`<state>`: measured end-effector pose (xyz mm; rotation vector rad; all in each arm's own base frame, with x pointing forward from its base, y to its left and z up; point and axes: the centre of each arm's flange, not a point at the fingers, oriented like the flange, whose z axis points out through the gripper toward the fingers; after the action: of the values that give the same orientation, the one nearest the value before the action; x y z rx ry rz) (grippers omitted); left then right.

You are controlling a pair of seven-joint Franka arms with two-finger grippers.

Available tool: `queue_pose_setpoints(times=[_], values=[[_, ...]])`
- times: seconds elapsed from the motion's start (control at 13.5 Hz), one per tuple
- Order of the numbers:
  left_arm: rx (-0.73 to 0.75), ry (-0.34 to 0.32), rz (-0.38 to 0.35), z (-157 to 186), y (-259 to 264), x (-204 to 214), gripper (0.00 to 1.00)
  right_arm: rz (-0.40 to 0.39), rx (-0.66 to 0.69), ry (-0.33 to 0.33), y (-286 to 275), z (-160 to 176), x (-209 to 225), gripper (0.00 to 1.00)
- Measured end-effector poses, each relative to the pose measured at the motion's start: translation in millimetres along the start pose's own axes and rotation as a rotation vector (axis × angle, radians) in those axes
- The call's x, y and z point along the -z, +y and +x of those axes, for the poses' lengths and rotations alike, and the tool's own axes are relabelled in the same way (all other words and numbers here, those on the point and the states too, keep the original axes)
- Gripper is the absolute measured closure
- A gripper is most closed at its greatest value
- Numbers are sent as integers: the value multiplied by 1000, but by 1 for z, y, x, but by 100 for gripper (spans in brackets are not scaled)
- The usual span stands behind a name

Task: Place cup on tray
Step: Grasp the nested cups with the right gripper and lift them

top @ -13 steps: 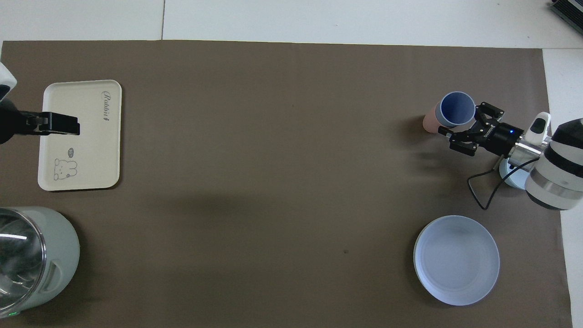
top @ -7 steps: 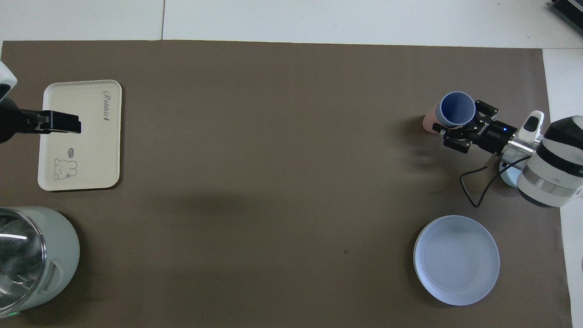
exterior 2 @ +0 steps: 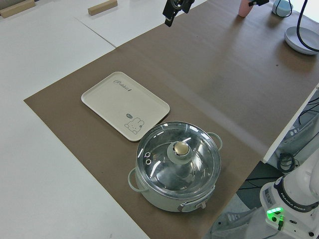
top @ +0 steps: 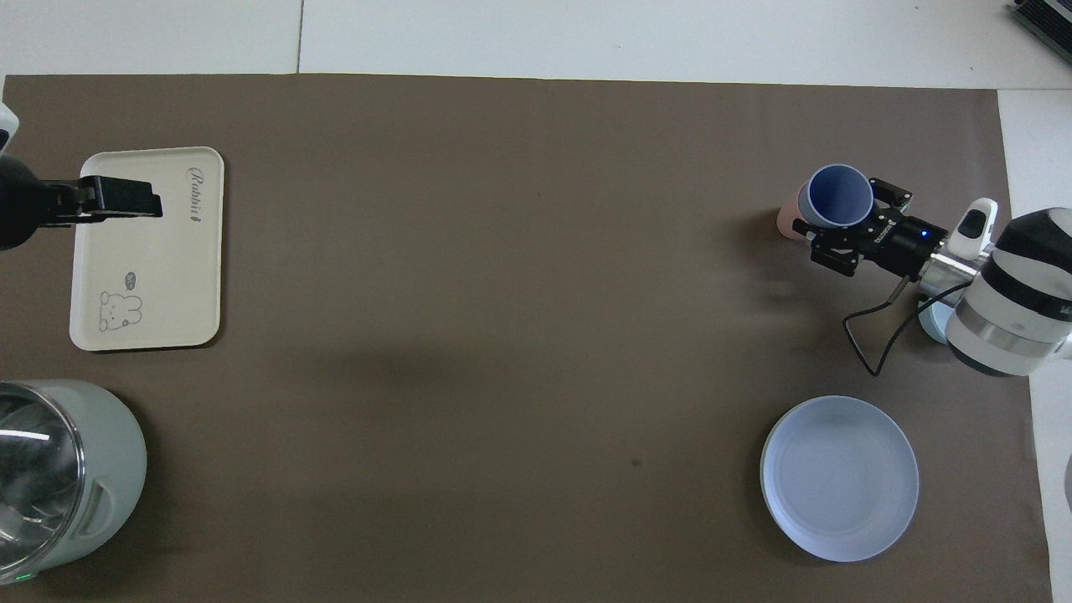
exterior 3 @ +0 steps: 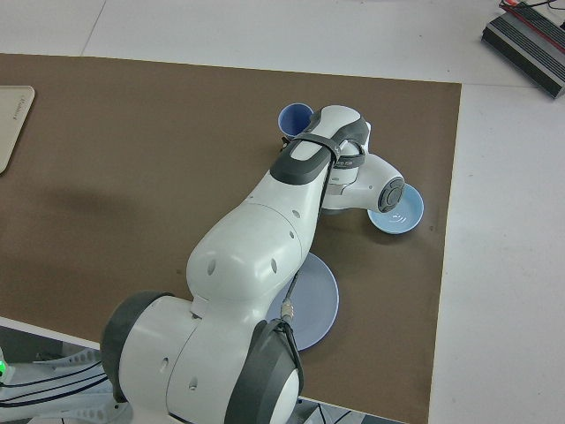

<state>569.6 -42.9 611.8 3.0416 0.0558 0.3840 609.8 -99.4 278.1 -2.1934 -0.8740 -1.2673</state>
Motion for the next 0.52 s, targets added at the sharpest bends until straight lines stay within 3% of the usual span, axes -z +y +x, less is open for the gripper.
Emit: queue_pose_setpoints(times=[0.15,0.52], values=[[17,15,-8,0,11,-2,0,0,32,-3,2,16,3,13],[9,4,-14,-4,26,-9,0,25,65,-201,-18,110,47,13]])
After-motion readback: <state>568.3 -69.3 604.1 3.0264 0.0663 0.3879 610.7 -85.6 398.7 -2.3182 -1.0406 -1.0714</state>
